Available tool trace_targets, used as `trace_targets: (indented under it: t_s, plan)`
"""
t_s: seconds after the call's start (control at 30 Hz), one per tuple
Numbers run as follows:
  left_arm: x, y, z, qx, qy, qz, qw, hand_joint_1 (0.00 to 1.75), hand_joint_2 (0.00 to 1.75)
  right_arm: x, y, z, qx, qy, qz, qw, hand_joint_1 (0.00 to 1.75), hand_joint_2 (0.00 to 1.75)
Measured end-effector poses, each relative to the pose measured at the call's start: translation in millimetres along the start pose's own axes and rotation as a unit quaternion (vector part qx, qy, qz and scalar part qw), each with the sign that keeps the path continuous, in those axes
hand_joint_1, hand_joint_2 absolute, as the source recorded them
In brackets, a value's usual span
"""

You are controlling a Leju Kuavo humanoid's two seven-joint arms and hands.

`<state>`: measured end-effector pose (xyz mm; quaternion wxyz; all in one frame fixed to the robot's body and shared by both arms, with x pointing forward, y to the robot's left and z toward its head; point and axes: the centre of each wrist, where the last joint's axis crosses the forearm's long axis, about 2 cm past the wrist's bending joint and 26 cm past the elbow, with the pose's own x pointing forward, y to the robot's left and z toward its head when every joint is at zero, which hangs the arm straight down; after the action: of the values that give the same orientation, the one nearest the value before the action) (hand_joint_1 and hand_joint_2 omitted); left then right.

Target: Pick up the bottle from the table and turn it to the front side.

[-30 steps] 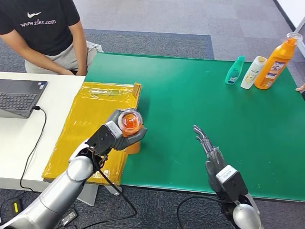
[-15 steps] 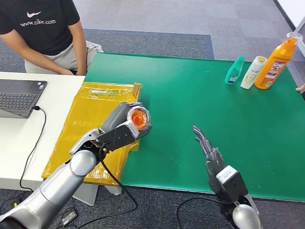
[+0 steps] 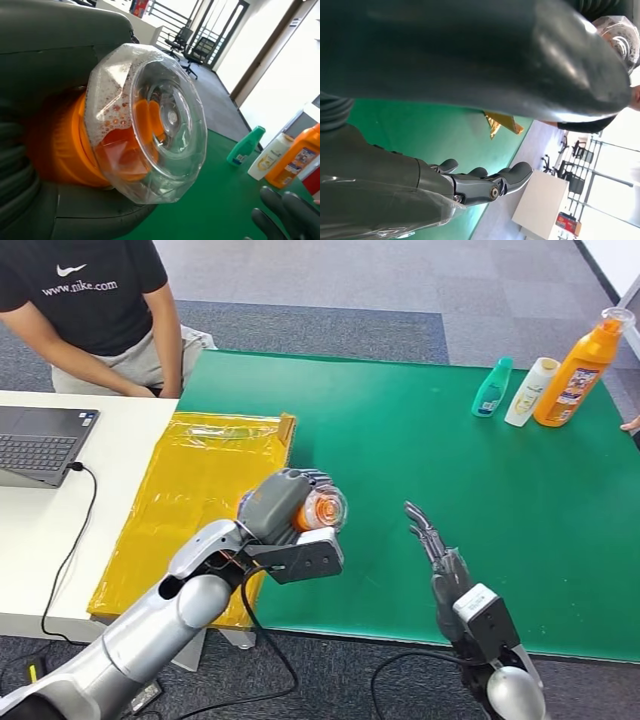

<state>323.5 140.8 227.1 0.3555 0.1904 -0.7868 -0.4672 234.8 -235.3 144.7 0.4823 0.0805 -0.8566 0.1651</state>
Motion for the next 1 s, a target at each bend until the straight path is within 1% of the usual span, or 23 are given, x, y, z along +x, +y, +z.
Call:
trace_targets:
  t_s: [0.13,0.3,0.4,0.57,0.7,1.0]
  plan:
    - [7,-6,0,0.003,-0.002,-0.01,1.0,1.75,1.75,0,0,-1,-0.002,0.001,-0.001,1.0,0.0,0.0]
    - [13,-12,1,0.026,-0.004,-0.037,0.999,1.75,1.75,0,0,-1,-0.006,0.003,-0.002,1.0,0.0,0.0]
    - [16,-15,1,0.046,-0.001,-0.073,0.996,1.75,1.75,0,0,-2,-0.008,0.004,-0.001,1.0,0.0,0.0]
    - [18,-21,1,0.076,0.013,-0.158,0.984,1.75,1.75,1,0,-4,-0.011,0.004,-0.001,1.0,0.0,0.0]
    - [17,-26,1,0.07,0.017,-0.185,0.98,1.75,1.75,2,1,-7,-0.01,0.001,-0.002,1.0,0.0,0.0]
    - [14,-39,1,0.028,0.031,-0.181,0.983,1.75,1.75,3,1,-11,-0.009,-0.002,-0.004,1.0,0.0,0.0]
